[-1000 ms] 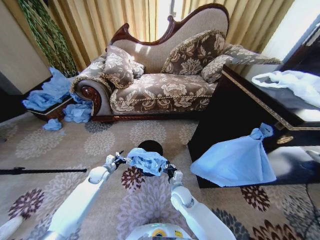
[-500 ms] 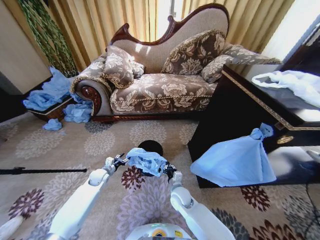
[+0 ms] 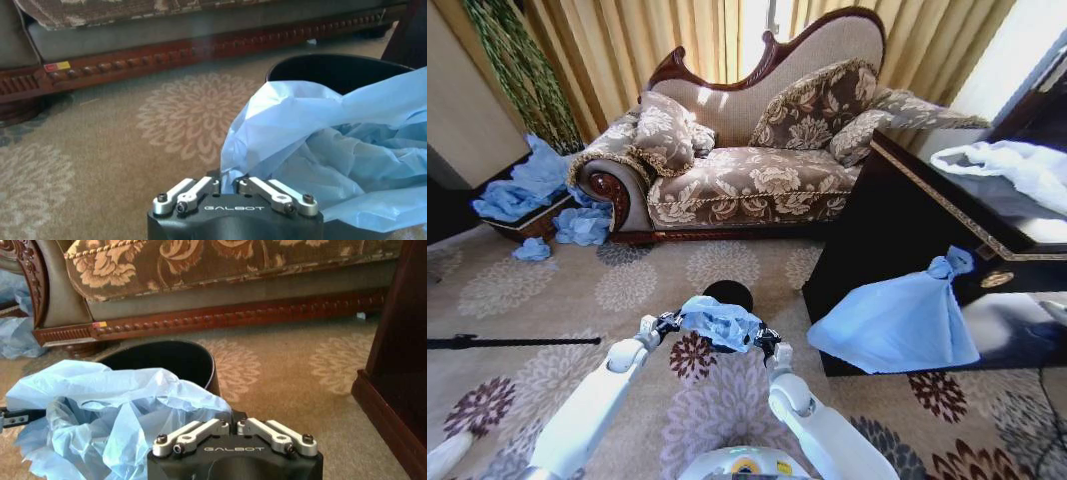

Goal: Place a garbage bag over the trash bin.

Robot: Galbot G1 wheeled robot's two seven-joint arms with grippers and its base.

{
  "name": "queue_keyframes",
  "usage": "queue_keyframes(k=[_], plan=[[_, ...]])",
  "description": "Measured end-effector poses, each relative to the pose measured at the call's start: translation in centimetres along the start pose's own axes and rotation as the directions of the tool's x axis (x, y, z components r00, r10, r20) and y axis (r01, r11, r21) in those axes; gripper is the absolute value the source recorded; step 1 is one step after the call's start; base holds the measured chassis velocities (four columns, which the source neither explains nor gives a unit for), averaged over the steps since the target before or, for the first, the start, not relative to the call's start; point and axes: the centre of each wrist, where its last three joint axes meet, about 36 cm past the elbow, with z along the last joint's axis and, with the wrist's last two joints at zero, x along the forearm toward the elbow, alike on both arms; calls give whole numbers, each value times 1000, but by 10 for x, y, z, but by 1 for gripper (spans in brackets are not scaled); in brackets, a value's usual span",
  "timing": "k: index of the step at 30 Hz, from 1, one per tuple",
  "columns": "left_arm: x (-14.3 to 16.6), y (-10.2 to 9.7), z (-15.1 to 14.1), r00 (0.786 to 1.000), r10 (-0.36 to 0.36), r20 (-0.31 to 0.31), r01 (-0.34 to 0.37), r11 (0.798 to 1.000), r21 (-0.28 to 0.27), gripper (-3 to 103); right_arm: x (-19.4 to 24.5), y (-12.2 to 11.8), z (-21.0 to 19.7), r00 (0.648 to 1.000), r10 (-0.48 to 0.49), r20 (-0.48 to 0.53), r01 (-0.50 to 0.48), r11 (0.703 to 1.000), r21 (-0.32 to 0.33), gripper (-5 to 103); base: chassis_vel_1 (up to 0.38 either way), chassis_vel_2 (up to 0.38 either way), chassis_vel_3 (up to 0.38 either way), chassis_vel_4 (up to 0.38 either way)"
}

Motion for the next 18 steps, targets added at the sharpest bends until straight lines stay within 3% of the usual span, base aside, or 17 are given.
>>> queue_keyframes(k=[5, 18], plan=[[0, -3, -2, 1000, 5, 9, -5, 1000, 0, 1, 0, -1, -2, 1000, -6, 17, 6, 1000, 11, 0, 0, 0, 0, 0], [-9, -7, -27, 999, -1, 46, 1, 1000, -6, 0, -22, -14, -20, 998, -23, 51, 20, 998, 60, 0, 0, 0, 0, 0]])
